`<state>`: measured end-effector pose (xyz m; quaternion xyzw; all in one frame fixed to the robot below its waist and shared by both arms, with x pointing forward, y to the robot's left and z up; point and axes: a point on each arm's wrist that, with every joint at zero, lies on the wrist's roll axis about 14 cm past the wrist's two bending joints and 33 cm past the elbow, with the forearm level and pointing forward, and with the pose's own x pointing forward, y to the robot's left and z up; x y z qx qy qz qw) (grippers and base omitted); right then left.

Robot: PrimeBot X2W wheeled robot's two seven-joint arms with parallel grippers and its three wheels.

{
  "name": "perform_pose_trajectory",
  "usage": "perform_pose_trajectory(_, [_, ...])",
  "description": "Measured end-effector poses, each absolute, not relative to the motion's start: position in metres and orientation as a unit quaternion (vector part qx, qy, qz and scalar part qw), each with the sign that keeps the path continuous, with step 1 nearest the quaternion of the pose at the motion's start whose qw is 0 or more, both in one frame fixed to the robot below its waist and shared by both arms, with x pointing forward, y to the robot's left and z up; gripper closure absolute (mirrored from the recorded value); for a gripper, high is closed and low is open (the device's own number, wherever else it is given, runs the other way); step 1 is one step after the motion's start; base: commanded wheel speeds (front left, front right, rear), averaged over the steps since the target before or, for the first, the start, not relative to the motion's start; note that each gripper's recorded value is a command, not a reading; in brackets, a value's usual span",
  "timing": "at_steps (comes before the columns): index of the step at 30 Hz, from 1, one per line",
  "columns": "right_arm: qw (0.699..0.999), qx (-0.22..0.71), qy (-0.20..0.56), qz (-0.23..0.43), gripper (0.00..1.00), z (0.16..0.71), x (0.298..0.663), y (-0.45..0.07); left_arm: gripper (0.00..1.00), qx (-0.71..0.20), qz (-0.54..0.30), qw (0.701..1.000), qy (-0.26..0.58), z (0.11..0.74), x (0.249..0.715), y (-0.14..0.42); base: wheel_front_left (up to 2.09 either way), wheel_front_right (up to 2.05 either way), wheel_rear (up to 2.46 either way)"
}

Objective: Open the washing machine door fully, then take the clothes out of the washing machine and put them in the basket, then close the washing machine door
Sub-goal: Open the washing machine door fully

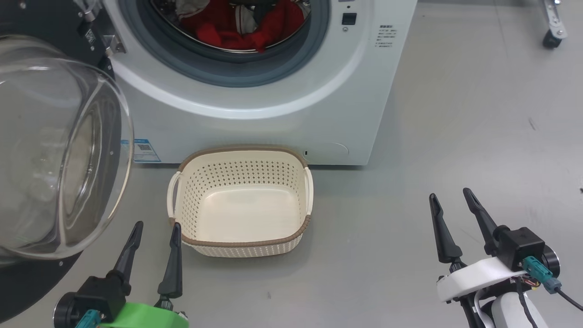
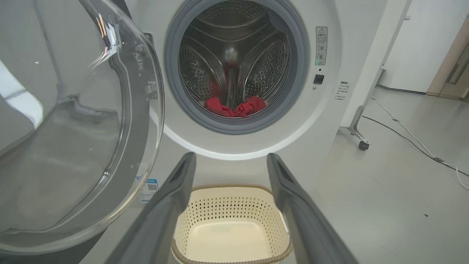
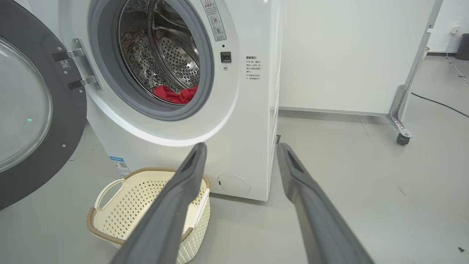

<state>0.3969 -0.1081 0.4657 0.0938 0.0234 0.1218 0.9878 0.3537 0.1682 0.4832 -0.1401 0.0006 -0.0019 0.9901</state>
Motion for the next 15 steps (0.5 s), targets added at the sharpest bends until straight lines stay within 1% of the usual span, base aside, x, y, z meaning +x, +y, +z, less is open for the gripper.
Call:
perform_pose_trajectory(9, [0.992, 0.096, 0.021, 0.085, 0.00, 0.468, 0.381, -0.133, 0.00, -0.142, -0.043, 0.989, 0.007, 0.481, 0.364, 0.142, 0.00, 0.00, 0.00])
perform_pose_trajectory(15, [0.993, 0.098, 0.018, 0.064, 0.00, 0.469, 0.367, -0.147, 0.00, -0.142, -0.066, 0.987, 0.025, 0.475, 0.361, 0.127, 0.00, 0.00, 0.00])
